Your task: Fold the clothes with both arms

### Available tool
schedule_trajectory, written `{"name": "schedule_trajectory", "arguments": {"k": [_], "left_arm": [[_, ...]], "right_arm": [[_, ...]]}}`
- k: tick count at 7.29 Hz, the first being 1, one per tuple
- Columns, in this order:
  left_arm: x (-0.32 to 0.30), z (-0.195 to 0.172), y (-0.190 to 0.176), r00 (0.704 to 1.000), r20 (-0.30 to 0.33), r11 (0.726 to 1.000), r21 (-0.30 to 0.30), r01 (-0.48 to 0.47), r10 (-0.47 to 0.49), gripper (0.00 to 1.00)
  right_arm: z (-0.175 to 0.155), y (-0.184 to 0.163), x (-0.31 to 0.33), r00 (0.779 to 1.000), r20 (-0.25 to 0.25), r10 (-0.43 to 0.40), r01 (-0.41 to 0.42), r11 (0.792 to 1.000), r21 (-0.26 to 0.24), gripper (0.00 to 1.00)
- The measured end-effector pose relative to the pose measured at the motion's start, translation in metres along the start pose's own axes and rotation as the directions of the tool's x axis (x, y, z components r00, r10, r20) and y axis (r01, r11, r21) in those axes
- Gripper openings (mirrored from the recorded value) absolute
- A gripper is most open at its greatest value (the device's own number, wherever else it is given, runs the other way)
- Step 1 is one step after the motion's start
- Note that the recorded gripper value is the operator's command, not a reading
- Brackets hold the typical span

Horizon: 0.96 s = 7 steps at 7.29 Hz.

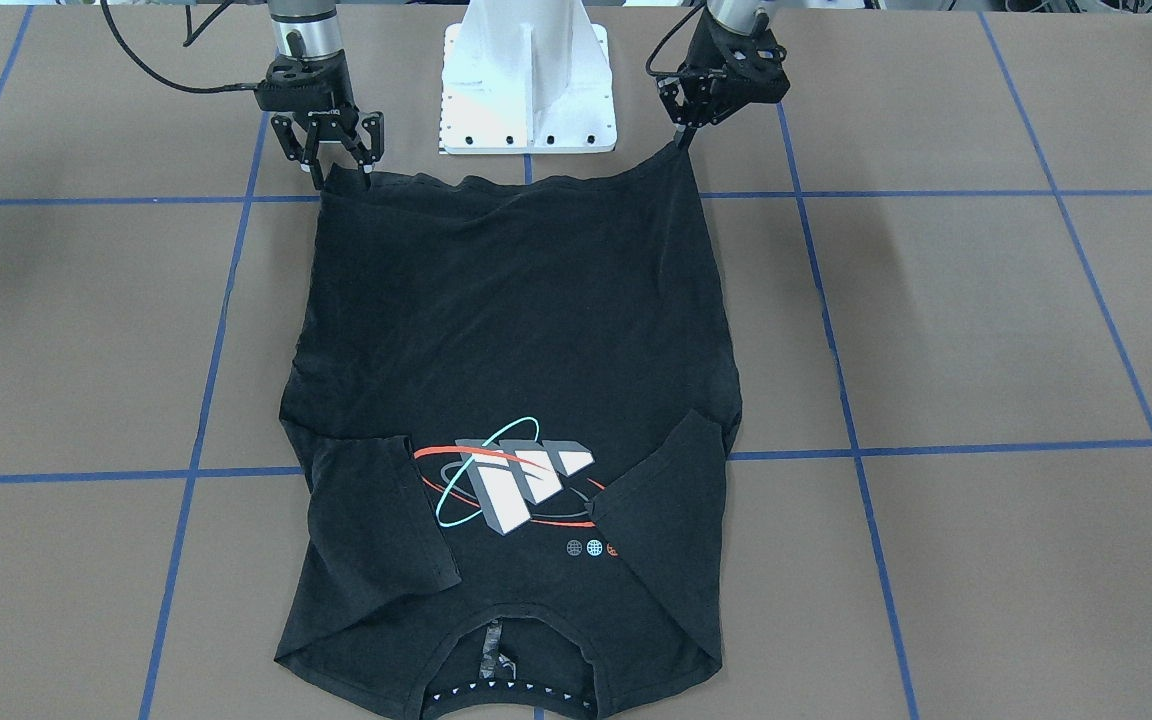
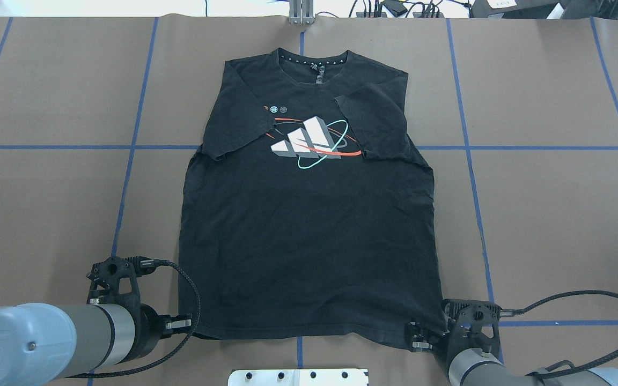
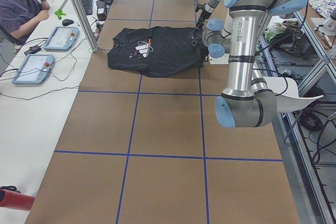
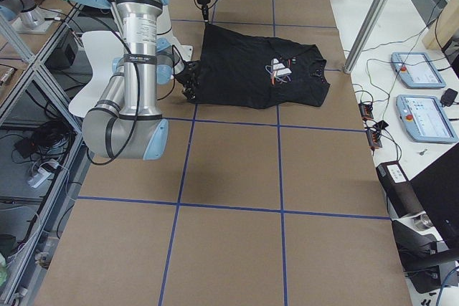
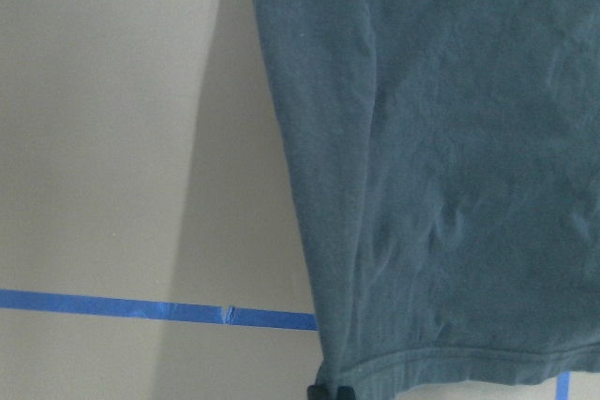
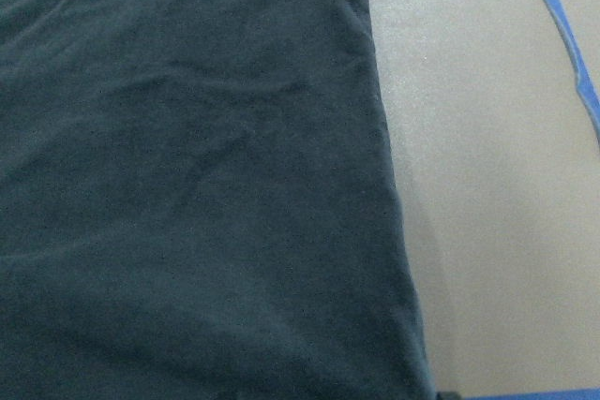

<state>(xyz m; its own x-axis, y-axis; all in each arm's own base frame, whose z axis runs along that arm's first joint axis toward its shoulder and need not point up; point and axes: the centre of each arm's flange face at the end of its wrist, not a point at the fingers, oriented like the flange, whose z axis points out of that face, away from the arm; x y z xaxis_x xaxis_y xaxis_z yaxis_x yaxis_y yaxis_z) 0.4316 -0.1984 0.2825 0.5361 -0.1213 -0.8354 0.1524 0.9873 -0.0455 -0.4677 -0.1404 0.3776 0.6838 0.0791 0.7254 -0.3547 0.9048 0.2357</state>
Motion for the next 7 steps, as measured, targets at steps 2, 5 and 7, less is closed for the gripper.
{"name": "schedule_trajectory", "arguments": {"k": [2,5,7], "left_arm": [[0.0,0.003,0.001,1.0,0.003,1.0,-0.002,0.0,0.0,0.0],[0.0,0.003,0.001,1.0,0.003,1.0,-0.001,0.001,-0.001,0.0],[0.001,0.003,0.001,1.0,0.002,1.0,-0.001,0.002,-0.002,0.0]], "right_arm": [[-0.001,0.003,0.006,1.0,-0.021,-0.017,0.017,1.0,-0.004,0.98],[0.003,0.021,0.015,0.998,-0.043,-0.04,0.04,0.999,-0.006,0.76],[0.002,0.028,0.015,0.999,-0.036,-0.024,0.024,1.0,0.004,0.59]]}}
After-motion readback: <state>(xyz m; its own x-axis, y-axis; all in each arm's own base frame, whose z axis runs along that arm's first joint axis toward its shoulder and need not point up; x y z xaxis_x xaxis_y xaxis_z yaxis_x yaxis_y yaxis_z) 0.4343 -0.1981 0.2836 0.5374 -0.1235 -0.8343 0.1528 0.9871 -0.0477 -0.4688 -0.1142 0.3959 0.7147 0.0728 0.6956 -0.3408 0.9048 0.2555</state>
